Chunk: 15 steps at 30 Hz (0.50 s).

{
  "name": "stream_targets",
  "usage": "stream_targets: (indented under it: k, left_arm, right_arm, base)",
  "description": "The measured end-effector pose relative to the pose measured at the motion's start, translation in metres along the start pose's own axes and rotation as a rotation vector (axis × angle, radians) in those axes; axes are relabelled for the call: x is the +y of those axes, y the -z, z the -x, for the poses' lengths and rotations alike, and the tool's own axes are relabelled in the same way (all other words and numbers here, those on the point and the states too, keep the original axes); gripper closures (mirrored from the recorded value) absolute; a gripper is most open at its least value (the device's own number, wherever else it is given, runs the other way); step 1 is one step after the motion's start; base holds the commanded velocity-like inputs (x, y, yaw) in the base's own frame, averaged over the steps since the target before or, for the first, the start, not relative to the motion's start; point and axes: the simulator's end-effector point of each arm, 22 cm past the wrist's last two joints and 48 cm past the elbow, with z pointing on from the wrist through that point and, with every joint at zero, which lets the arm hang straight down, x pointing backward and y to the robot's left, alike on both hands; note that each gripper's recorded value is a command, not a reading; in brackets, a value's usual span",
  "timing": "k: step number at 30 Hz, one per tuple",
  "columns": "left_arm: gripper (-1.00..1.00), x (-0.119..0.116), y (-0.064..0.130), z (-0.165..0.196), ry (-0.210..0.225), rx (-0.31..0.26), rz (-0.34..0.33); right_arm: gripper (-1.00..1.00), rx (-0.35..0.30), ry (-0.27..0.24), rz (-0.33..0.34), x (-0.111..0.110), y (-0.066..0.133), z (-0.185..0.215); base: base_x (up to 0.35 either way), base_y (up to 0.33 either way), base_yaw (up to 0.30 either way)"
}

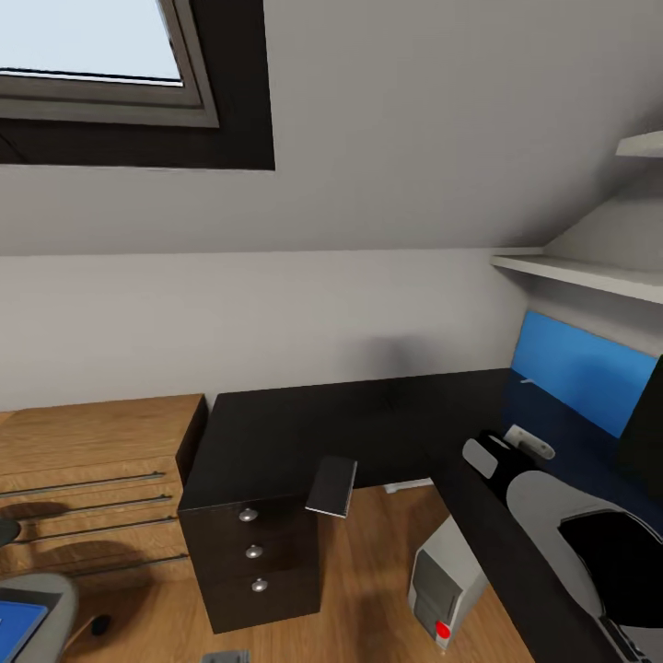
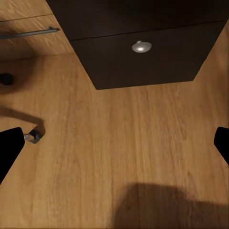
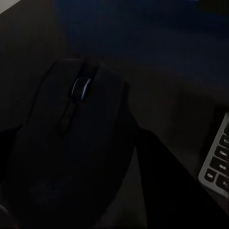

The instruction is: In the bedroom, organize the workspace by keeping the computer under the desk, ensuring the monitor is on the desk, placing the keyboard on the desk next to the monitor, placing the mouse on the desk next to the keyboard, moving the folder from the swivel chair onto the desk next to the mouse, stacking the notebook on top of the folder with the pen on top of the notebook, and positioning the swivel chair next to the desk.

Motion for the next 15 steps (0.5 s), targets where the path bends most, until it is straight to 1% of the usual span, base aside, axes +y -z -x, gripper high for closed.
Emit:
stream_targets:
  k: [4, 5, 9, 13, 15]
  left_arm:
    - [-1.0, -0.003, 0.0, 0.002, 0.005, -0.004, -0.006]
    - [-1.0, -0.001, -0.001, 0.001, 0.013, 0.0, 0.0]
    - [-1.0, -0.002, -0.005, -0.001, 0.014, 0.0, 0.0]
    - [-1.0, -0.003, -0.009, -0.004, 0.013, 0.0, 0.0]
    - [-1.0, -0.003, -0.011, -0.005, 0.013, -0.001, 0.0]
  right_arm:
    - [1.0, 0.007, 0.004, -0.002, 0.0, -0.001, -0.002]
    - [1.0, 0.018, 0.012, -0.001, 0.0, -0.001, -0.006]
    - [1.0, 0.033, 0.024, 0.001, 0.0, -0.004, -0.012]
    - [1.0, 0.044, 0.007, -0.003, -0.003, -0.009, -0.017]
    - [1.0, 0.067, -0.031, -0.013, -0.007, -0.013, -0.022]
  base:
    - [0.0, 0.0, 0.0]
    - [0.0, 0.0, 0.0]
    - [0.0, 0.0, 0.0]
    - [0.0, 0.0, 0.0]
    - [0.0, 0.0, 0.0]
